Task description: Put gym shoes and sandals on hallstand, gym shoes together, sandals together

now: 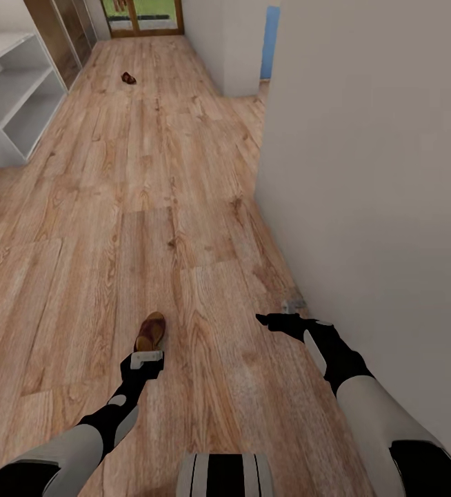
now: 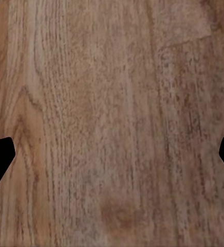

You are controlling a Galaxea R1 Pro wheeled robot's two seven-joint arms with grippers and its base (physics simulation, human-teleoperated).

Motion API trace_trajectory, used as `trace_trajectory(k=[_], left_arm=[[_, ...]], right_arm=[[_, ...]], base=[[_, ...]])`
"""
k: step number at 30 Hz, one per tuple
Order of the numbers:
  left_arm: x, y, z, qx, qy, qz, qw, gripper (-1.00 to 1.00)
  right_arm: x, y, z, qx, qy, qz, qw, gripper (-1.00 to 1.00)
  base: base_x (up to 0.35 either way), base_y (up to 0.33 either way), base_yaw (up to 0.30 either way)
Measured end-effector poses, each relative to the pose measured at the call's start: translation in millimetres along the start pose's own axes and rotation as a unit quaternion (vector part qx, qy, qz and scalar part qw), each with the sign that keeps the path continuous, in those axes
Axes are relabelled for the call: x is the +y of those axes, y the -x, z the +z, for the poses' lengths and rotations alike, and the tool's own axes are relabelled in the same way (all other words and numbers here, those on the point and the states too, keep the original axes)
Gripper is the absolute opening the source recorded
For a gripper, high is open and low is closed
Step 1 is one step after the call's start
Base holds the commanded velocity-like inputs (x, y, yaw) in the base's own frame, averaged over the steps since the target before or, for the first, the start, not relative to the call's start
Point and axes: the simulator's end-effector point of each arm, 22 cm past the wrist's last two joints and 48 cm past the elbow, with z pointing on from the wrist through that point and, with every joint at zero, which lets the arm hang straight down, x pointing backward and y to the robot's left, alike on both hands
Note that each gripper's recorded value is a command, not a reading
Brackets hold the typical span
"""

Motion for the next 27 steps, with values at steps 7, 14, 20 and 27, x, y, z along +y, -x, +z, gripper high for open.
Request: trace_trajectory(k=[7, 14, 20, 27], left_arm=[[0.0, -2.4, 0.3, 0.002, 0.0, 0.0, 1.0, 1.0], [0.0, -2.8, 0.4, 0.002, 0.0, 0.0, 1.0, 1.0], [0.0, -3.0, 0.5, 0.002, 0.0, 0.0, 1.0, 1.0], [0.0, -3.4, 0.5, 0.003, 0.0, 0.0, 1.0, 1.0]], right_arm=[[-0.6, -1.9, 1.2, 0.001, 0.0, 0.001, 1.0, 1.0], [-0.8, -2.4, 1.4, 0.002, 0.0, 0.001, 1.0, 1.0], [-0.8, -2.8, 1.7, 0.002, 0.0, 0.001, 1.0, 1.0], [-1.1, -3.1, 1.8, 0.002, 0.0, 0.001, 1.0, 1.0]], base=[[0.0, 0.0, 0.089], [0.0, 0.0, 0.012], [0.0, 0.0, 0.122], [0.0, 0.0, 0.146]])
